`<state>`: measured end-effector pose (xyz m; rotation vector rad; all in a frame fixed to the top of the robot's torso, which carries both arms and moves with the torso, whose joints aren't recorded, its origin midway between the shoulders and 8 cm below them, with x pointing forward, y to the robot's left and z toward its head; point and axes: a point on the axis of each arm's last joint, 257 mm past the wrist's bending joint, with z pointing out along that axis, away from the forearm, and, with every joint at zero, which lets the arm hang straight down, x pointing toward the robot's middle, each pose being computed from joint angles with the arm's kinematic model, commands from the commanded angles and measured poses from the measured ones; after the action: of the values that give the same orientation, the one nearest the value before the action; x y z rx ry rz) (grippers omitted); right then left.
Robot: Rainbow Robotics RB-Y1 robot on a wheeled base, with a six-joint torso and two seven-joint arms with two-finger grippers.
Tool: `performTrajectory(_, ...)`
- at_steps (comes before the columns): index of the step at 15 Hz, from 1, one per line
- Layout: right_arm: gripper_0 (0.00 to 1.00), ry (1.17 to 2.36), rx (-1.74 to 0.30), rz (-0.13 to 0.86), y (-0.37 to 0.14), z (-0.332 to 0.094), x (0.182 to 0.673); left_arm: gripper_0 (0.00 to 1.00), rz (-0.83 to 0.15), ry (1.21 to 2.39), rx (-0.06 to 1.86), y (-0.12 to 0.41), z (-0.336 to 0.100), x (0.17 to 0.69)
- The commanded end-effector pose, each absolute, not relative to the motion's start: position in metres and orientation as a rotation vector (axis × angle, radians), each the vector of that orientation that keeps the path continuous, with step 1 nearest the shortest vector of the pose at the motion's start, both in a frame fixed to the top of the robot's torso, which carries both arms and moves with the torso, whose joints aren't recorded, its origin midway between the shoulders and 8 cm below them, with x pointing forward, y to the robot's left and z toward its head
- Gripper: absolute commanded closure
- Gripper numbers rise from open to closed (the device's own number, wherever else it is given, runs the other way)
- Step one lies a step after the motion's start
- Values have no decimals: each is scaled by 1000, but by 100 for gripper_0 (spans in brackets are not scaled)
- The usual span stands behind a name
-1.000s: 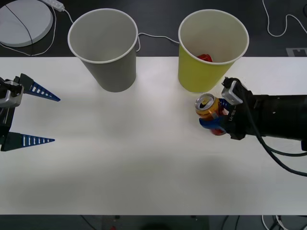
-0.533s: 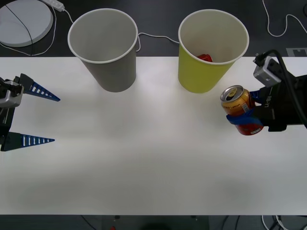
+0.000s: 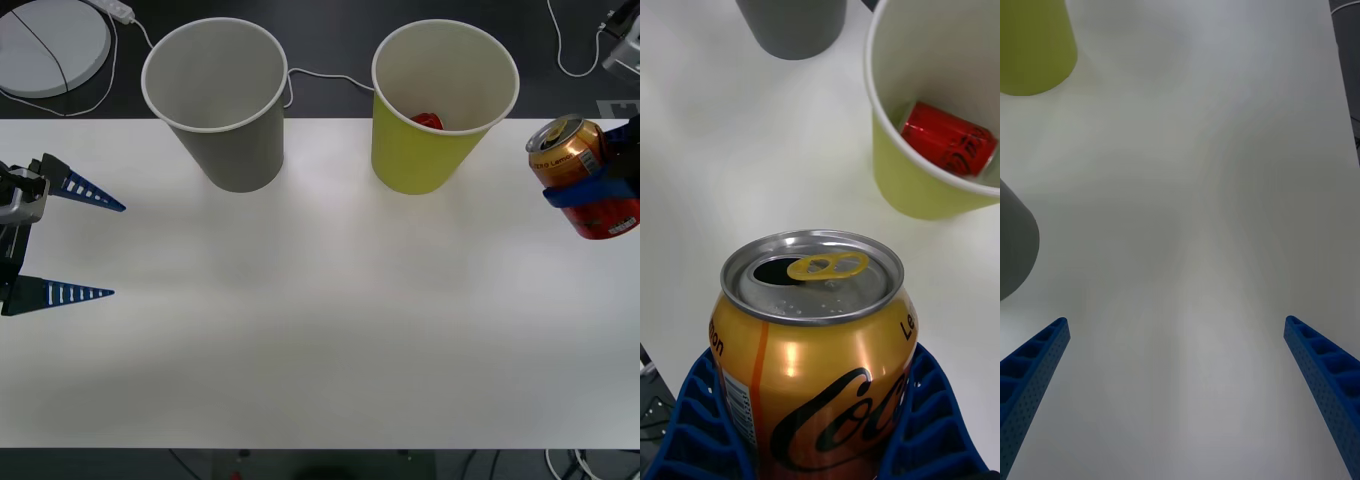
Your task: Put the can into the green bin and the plastic bottle into the gray bin
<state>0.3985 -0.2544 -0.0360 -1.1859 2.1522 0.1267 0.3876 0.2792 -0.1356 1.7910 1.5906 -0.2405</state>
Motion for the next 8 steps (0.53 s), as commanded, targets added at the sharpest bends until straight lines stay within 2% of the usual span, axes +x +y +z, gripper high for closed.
performTrajectory(1, 100, 2186, -1178, 58, -272, -10, 410, 0, -240, 1591, 1791, 279, -136, 388)
performTrajectory(8, 100, 2214, -1156, -38, -256, 11, 487, 0, -240, 1591, 1791, 279, -136, 388)
